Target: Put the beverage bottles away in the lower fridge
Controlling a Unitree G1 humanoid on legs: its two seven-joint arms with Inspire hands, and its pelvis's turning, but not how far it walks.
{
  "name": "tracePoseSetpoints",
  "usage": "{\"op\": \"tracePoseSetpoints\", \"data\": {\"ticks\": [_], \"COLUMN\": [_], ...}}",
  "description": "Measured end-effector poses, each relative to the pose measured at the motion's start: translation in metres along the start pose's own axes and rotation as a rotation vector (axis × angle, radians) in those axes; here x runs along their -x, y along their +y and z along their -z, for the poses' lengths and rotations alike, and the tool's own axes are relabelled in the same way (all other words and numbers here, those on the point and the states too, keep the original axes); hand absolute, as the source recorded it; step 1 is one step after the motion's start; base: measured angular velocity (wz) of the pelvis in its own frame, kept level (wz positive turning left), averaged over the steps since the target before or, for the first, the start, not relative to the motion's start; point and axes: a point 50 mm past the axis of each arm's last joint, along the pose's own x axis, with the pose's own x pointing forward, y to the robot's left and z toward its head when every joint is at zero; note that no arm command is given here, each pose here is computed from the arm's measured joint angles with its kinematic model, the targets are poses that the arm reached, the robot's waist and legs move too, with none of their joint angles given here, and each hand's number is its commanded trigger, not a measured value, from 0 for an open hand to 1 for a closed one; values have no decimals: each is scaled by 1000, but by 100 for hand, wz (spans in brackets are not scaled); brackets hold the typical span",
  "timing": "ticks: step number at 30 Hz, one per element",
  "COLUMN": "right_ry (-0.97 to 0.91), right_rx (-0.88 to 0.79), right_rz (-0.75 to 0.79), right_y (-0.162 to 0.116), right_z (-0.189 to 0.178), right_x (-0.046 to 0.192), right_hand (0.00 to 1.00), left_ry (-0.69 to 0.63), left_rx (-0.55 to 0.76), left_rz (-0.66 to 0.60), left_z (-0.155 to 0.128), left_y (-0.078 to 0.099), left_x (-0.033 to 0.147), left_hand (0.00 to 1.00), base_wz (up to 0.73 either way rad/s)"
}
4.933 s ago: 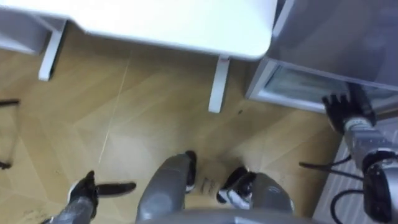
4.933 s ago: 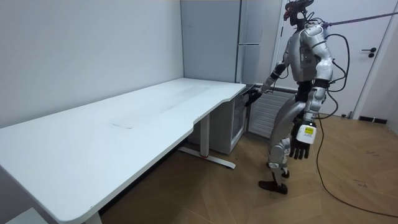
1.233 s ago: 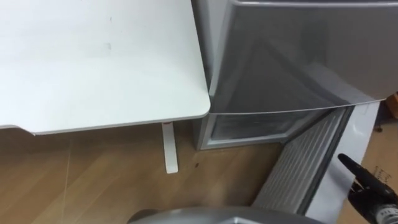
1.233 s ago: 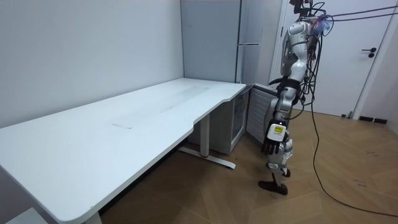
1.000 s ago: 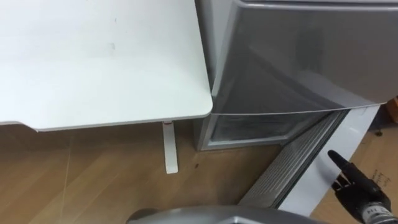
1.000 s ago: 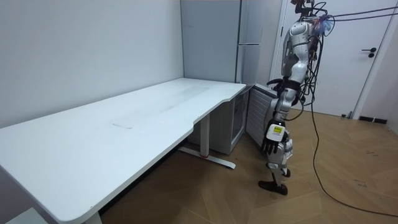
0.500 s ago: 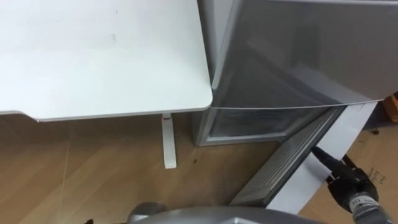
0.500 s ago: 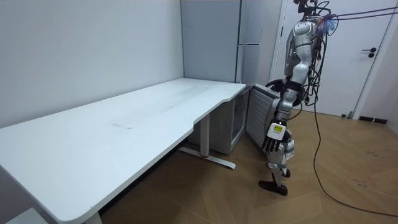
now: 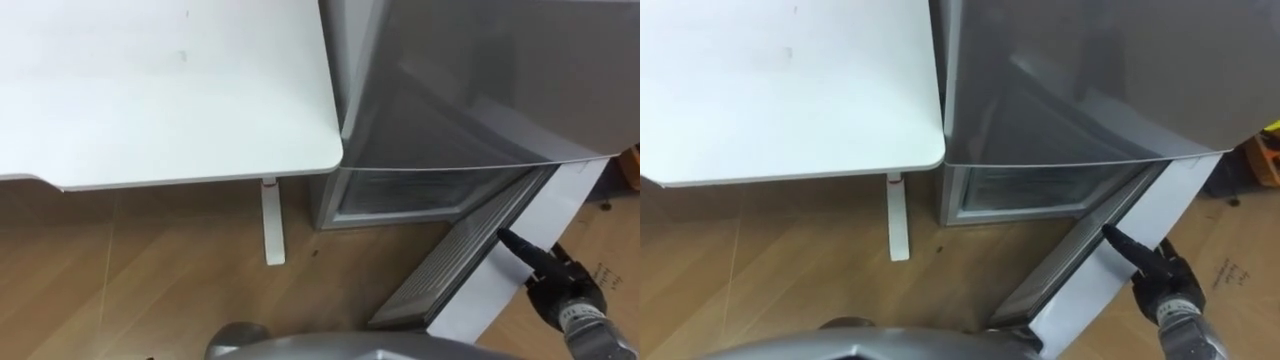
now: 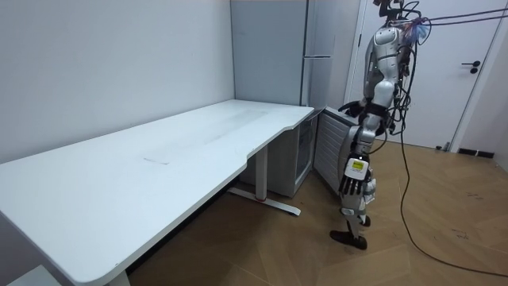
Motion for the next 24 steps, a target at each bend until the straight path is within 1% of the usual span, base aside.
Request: {"op": "tracePoseSetpoints", "data": {"ticks": [3, 8, 10, 12, 14, 18, 19, 20, 21, 22, 23, 24], "right_ry": [-13, -62, -74, -72, -74, -87, -66, -16, 11, 83, 145, 171], "right_rx": [9, 20, 21, 31, 35, 21, 33, 74, 99, 142, 162, 165], "right_rz": [0, -10, -17, -41, -105, -215, -258, -325, -356, -417, -470, -492], "right_y": [0, 3, 5, 12, 27, 55, 63, 71, 75, 85, 97, 102], "right_z": [-1, -6, -8, -9, -13, -23, -24, -18, -15, -2, 10, 16], "right_x": [0, -1, -2, -5, -10, -20, -22, -23, -23, -23, -23, -22], "right_hand": [0, 0, 0, 0, 0, 0, 0, 0, 0, 0, 0, 0], "left_ry": [3, 7, 5, 7, 12, 34, 40, 43, 43, 41, 38, 36], "left_rx": [-21, -101, -106, -115, -149, -152, -174, -202, -216, -232, -249, -256], "left_rz": [14, 47, 60, 65, 70, 90, 89, 86, 84, 82, 79, 79], "left_z": [0, 0, -1, -1, -2, 0, 0, 0, -1, -2, -3, -4], "left_y": [2, -5, -6, -3, 1, 0, 1, 1, 1, 1, 1, 0], "left_x": [0, 0, 0, 0, 1, 1, 1, 0, 0, 0, 0, 0], "left_hand": [0, 0, 0, 0, 0, 0, 0, 0, 0, 0, 0, 0], "base_wz": [3, -4, -7, -7, -5, -3, 4, 0, 5, 0, 0, -4]}}
